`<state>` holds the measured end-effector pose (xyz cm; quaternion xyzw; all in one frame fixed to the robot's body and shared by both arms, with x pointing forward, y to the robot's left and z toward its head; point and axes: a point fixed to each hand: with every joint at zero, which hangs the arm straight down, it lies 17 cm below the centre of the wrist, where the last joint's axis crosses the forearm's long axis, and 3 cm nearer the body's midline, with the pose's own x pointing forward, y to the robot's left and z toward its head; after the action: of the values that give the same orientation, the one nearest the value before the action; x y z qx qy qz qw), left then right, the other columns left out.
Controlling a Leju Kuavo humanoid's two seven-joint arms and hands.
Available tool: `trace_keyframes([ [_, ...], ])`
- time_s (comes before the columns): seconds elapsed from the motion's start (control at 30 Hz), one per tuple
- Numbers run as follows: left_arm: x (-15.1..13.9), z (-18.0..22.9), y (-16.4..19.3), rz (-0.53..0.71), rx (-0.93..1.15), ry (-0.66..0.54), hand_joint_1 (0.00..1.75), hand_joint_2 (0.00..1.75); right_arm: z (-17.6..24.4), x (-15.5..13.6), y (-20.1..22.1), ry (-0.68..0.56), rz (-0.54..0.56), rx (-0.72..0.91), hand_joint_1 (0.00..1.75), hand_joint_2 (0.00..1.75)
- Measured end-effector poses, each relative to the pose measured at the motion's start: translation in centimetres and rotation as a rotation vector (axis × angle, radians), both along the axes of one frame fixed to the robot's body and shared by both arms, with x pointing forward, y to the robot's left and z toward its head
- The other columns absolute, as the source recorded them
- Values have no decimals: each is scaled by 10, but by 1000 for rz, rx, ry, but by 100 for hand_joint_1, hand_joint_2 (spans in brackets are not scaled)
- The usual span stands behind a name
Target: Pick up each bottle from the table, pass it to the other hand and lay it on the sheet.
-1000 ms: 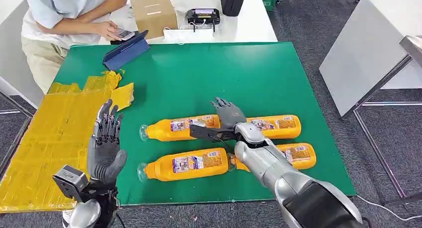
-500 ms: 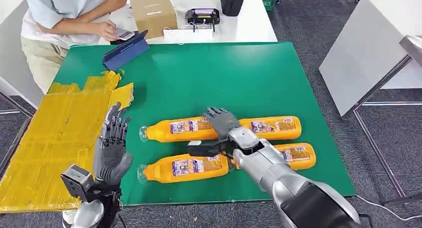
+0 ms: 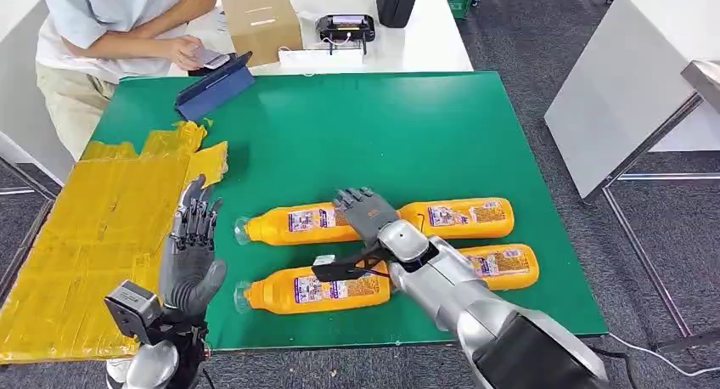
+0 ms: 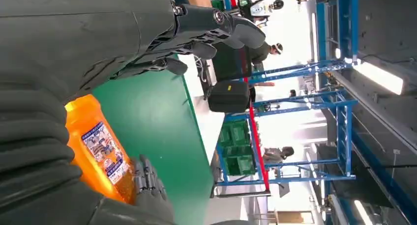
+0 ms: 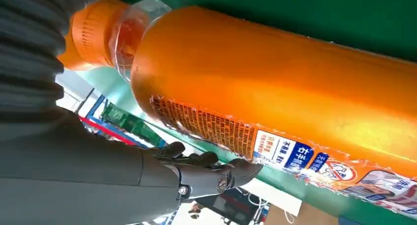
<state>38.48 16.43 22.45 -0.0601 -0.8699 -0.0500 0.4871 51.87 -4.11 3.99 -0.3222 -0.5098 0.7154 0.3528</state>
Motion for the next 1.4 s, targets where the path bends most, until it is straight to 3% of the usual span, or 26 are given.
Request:
trace_keyframes([
  [0.1, 1, -1, -1, -2, -1, 2, 0, 175, -9, -3, -4, 78, -39, 31, 0, 175],
  [0.27, 7, 1, -6, -22, 2, -1, 0, 175, -31, -9, -22, 332, -200, 196, 0, 175],
  [0.3, 8, 1, -7, -26, 3, 0, 0, 175, -32, -9, -26, 356, -220, 216, 12, 175],
  [0.33, 9, 0, -8, -28, 4, 0, 0, 175, -34, -9, -30, 378, -239, 231, 49, 175],
  [0.4, 11, 0, -11, -36, 7, 1, 0, 175, -37, -9, -37, 414, -268, 247, 143, 175],
  [0.63, 14, -4, -20, -61, 15, 11, 0, 175, -47, -13, -50, 491, -324, 243, 159, 175],
  [0.8, 15, -5, -24, -71, 18, 13, 0, 175, -49, -12, -55, 481, -329, 218, 154, 175],
  [1.07, 17, -7, -26, -75, 17, 18, 0, 175, -49, -9, -59, 412, -307, 101, 154, 175],
  [1.17, 17, -7, -26, -75, 17, 18, 0, 175, -48, -8, -60, 365, -293, 34, 157, 175],
  [1.2, 17, -7, -26, -74, 17, 18, 0, 175, -48, -7, -60, 346, -286, 7, 171, 175],
  [1.4, 17, -9, -25, -73, 17, 23, 0, 175, -40, -2, -55, 240, -260, -56, 175, 175],
])
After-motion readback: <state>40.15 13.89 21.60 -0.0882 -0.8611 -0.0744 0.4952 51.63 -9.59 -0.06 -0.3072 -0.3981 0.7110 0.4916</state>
